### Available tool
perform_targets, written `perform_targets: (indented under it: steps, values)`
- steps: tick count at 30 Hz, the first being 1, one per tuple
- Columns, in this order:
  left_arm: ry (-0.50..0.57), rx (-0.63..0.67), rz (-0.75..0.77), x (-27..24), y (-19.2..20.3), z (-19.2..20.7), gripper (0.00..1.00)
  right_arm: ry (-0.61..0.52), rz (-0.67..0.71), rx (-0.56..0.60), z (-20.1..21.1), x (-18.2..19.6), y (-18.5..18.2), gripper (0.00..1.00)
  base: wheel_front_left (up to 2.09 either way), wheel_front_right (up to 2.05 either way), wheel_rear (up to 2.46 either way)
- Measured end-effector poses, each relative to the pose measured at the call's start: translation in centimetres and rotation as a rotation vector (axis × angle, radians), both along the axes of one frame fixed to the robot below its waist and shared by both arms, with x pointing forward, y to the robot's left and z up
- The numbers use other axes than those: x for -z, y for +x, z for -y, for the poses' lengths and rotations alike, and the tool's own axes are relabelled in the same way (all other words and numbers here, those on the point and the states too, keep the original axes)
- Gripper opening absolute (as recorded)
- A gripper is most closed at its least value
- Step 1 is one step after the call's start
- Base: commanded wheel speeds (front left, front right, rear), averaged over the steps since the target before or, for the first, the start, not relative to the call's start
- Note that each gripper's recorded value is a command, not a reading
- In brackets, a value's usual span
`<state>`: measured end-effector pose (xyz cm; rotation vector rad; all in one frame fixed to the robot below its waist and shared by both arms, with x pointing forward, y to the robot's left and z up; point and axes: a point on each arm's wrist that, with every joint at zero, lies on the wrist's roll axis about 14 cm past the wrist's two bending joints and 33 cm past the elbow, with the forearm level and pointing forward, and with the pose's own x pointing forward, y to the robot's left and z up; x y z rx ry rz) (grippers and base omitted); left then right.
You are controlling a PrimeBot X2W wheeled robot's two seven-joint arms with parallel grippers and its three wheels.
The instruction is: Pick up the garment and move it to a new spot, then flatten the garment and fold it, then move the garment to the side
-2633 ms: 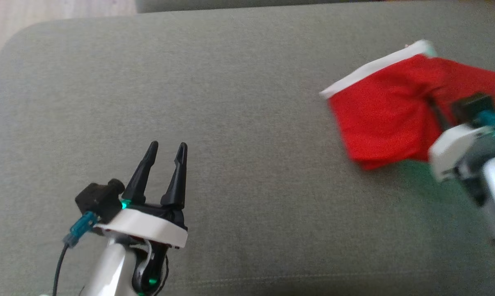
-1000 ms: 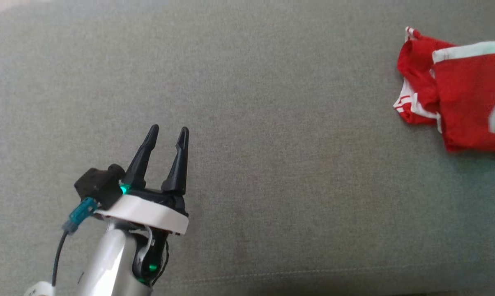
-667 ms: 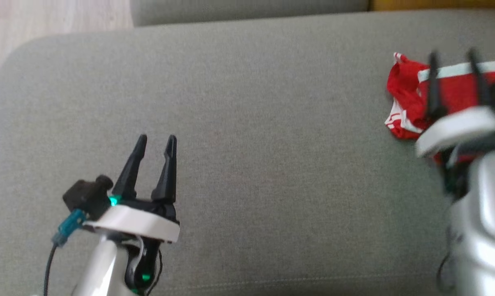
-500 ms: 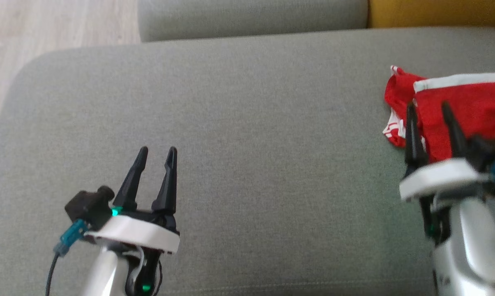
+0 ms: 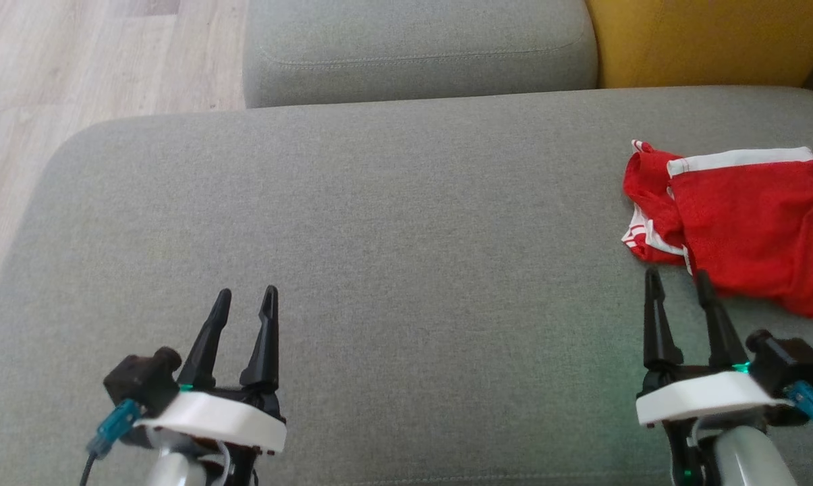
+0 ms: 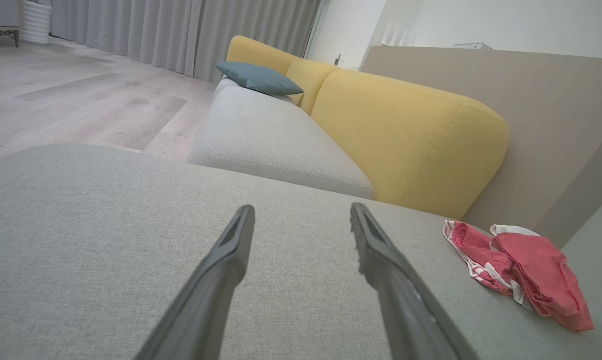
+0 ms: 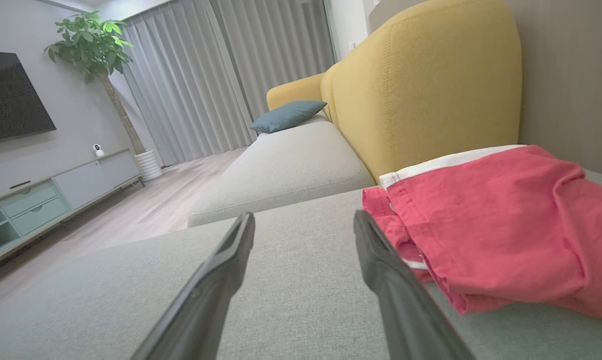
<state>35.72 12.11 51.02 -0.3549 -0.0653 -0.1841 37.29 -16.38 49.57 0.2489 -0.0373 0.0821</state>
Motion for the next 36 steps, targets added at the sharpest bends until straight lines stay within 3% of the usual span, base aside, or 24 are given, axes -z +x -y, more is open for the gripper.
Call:
perform_targets:
  steps: [36]
  values:
    - [0.038, -0.056, 0.007, -0.1, -0.1, -1.4, 1.00, 0.016, -0.003, -0.004, -0.2, 0.1, 0.0, 1.00, 0.00, 0.00, 0.00]
